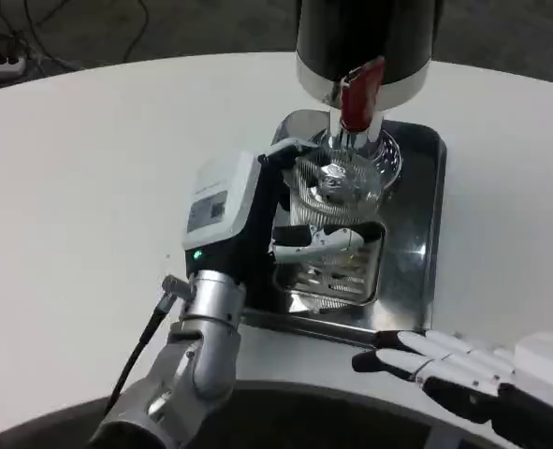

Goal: Grasp the cup under the faucet to collect the drink, then remove the cup.

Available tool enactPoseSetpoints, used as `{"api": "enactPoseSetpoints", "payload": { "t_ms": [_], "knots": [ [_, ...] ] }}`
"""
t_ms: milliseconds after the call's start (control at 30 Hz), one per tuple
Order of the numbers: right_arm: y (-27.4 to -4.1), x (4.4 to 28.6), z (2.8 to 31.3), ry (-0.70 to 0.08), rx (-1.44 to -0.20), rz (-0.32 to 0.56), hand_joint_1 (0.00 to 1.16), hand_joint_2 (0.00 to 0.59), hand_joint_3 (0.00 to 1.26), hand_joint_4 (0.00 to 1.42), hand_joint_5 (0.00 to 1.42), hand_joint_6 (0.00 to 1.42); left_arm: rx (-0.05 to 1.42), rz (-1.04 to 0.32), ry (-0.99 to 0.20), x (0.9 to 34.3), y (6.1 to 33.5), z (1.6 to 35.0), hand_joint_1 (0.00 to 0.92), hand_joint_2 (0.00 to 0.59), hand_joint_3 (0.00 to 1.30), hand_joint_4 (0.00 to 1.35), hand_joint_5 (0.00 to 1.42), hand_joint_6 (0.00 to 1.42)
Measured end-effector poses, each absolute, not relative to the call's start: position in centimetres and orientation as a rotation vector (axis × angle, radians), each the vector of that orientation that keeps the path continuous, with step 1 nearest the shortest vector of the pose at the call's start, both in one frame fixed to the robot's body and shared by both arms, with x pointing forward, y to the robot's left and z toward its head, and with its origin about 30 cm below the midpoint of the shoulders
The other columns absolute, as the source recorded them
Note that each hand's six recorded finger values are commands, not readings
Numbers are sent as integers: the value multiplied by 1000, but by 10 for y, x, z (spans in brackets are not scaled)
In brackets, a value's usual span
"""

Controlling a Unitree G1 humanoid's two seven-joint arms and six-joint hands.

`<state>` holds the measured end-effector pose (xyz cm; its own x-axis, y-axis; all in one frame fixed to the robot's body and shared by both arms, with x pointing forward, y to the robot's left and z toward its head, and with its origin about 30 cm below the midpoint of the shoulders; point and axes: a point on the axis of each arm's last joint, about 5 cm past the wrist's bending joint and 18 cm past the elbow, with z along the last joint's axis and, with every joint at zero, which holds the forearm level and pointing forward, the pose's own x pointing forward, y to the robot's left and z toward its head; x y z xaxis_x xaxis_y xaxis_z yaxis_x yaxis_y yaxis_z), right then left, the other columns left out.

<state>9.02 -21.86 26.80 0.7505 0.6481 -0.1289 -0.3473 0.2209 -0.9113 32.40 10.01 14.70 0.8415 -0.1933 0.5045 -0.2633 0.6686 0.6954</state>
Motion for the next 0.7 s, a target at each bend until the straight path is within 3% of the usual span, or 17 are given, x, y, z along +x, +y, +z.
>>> {"api": "enactPoseSetpoints", "payload": {
  "t_ms": [700],
  "knots": [
    [-221, 87, 268, -316, -1143, 681, 547, 506, 92, 0, 0, 0, 848, 92, -579, 322, 105, 141, 549, 0, 780, 899, 1205, 1268]
  ]
}}
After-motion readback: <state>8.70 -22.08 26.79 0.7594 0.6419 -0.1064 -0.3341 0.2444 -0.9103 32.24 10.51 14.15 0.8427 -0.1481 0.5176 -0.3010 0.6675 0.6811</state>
